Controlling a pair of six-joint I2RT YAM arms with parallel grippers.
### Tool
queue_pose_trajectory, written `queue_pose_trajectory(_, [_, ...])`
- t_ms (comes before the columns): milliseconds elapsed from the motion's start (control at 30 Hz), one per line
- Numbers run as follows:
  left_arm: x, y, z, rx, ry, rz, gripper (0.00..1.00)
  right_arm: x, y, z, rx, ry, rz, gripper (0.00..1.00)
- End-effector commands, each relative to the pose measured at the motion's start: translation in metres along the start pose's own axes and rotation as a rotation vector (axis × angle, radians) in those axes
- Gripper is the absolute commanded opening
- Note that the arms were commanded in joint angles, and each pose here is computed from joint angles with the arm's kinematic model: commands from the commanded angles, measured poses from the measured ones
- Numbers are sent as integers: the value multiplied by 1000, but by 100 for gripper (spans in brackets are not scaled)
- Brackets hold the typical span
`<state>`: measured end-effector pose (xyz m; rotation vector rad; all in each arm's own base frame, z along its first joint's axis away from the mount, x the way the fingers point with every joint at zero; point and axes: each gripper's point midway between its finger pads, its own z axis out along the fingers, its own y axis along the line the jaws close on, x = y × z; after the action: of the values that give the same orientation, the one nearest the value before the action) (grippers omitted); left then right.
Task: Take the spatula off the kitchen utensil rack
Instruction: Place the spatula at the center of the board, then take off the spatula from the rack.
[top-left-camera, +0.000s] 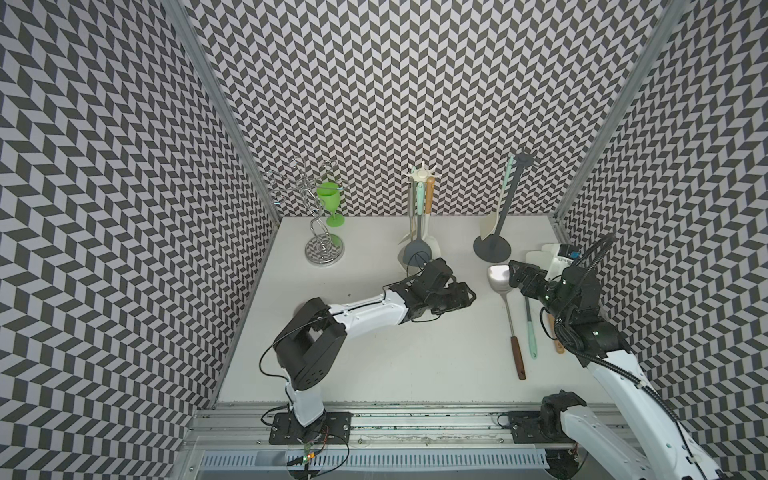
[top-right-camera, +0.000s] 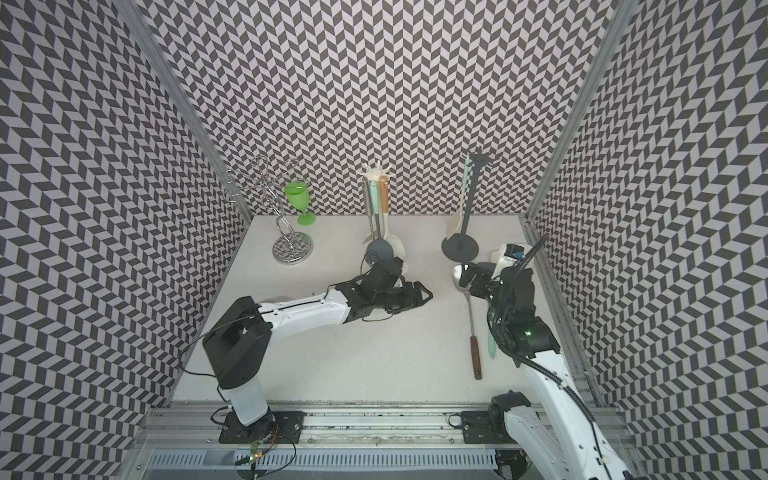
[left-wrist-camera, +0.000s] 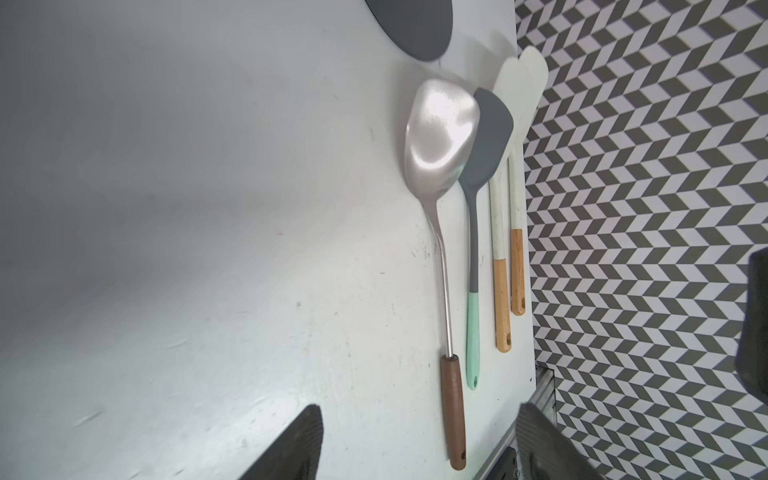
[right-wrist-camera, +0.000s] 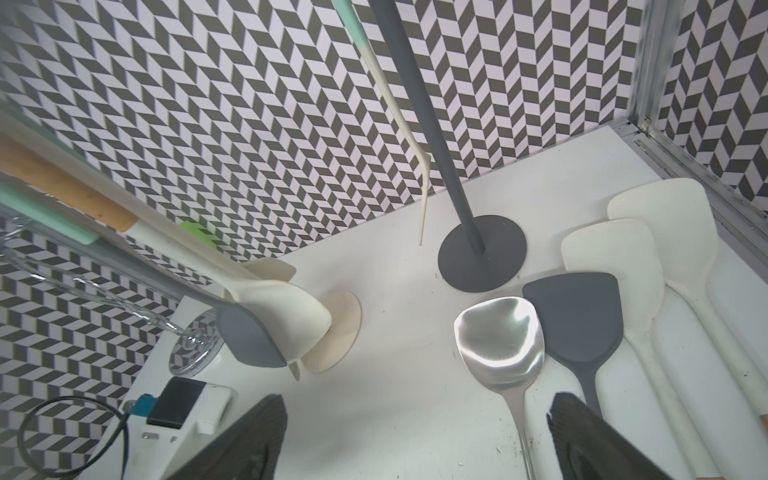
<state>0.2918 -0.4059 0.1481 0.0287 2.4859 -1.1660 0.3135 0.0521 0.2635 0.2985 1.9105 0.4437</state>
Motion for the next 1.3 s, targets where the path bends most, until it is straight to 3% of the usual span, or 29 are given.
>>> queue_pose_trajectory(0, [-17,-5,-35,12,-113,114,76,-9,30,-16,-153,-8,-13,100])
queue_pose_trajectory(367, [-21,18,-172,-10,-417,311,80,1,52,-51,-299,25,34,100])
queue_pose_trajectory(600, [-3,34,-220,77,-547,286,84,16,64,-69,-415,37,86,100])
queue_pose_trajectory(733, [7,40,-233,117,-585,288,87,19,65,-76,-439,29,105,100])
queue_pose_trajectory(767, [8,41,-235,126,-591,290,97,19,65,-77,-446,25,110,100])
queue_pose_trajectory(833, [9,42,-237,134,-604,300,100,21,66,-78,-460,18,117,100])
queue_pose_trajectory(933, [4,48,-237,115,-641,286,100,20,65,-75,-467,0,121,100])
queue_pose_trajectory(1100, [-8,39,-229,149,-726,364,100,7,67,-61,-498,-100,113,95])
queue_pose_trajectory(1267, [-26,55,-208,28,-750,404,100,-11,68,-25,-466,-131,110,90])
